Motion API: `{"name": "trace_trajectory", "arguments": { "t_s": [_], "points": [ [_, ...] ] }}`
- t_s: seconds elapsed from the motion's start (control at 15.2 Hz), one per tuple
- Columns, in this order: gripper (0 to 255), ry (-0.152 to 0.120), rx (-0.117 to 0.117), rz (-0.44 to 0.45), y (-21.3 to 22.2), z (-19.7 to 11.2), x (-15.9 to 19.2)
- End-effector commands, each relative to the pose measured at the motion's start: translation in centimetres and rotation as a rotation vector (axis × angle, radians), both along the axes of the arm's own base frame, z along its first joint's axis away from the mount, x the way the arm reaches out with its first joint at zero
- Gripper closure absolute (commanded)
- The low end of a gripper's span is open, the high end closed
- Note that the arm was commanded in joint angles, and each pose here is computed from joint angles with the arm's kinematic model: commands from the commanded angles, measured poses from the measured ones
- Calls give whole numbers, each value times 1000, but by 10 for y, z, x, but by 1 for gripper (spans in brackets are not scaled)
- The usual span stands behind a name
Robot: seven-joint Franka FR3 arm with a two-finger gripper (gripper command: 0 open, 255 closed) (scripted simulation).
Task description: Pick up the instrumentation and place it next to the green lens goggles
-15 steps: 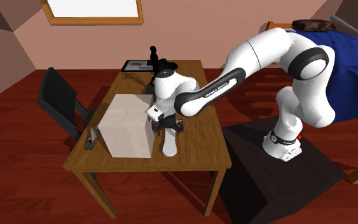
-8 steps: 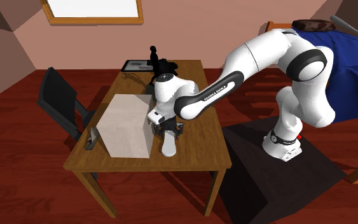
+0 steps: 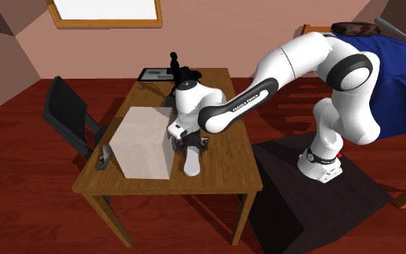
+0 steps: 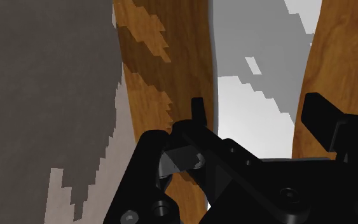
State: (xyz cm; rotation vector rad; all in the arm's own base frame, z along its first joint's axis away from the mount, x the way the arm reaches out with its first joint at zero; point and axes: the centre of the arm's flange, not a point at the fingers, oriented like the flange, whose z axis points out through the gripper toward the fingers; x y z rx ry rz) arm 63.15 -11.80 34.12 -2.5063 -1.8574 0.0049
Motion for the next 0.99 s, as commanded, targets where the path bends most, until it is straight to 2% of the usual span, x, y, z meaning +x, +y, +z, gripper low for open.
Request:
{"name": "trace_trajectory", "arguments": {
  "t_s": [0.0,0.92],
  "points": [
    [255,0,0,0,1,10,0],
    [255,0,0,0,1,84,0]
  ]
}}
